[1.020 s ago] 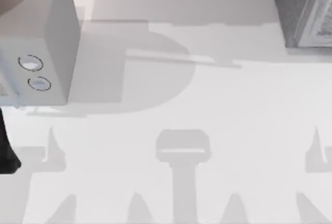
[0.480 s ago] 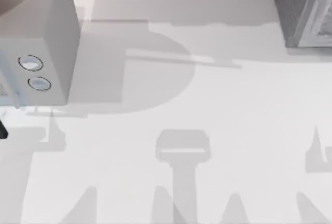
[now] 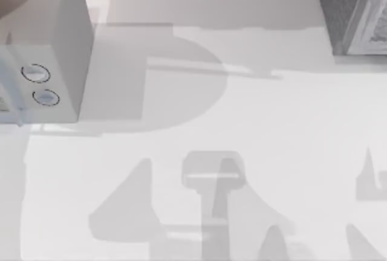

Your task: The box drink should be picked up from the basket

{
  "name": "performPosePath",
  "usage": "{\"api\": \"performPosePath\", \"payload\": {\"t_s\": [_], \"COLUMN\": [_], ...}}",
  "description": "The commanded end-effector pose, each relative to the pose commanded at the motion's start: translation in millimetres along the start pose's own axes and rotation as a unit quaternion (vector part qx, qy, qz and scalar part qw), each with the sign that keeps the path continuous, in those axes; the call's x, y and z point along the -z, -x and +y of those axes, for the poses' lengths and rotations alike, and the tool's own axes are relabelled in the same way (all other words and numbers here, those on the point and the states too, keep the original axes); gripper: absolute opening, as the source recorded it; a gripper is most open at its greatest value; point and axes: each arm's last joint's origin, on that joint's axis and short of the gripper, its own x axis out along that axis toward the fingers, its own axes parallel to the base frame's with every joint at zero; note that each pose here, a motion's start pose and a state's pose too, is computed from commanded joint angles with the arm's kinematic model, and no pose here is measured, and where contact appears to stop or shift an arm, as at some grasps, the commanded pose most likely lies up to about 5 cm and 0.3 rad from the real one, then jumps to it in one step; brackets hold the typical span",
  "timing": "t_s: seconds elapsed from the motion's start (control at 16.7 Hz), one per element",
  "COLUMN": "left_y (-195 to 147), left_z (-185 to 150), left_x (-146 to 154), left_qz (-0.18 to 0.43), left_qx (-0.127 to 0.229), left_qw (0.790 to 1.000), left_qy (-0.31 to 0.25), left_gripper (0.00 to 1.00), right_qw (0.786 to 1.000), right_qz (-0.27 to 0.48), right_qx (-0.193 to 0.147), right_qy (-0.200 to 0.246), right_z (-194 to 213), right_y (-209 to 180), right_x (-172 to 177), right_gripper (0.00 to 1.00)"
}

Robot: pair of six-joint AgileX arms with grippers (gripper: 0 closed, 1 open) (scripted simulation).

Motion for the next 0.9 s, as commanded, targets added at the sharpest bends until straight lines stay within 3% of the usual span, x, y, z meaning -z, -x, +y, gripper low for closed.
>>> {"api": "performPosePath", "payload": {"t_s": [0.48, 0.9], "left_y": [-95, -105], "left_z": [56, 62], "left_x": [-8, -12], "left_qz": [0.002, -0.007], "left_qx": [0.001, 0.001], "left_qw": [1.0, 1.0], "left_qy": [-0.001, -0.007], "left_gripper": [1.0, 1.0], "right_qw": [1.0, 1.0], "right_qz": [0.0, 0.0], "right_qx": [0.0, 0.0], "right_qy": [0.0, 0.0], "right_z": [0, 0], "right_y": [0, 0], "right_x": [0, 0], "right_gripper": [1.0, 1.0]}}
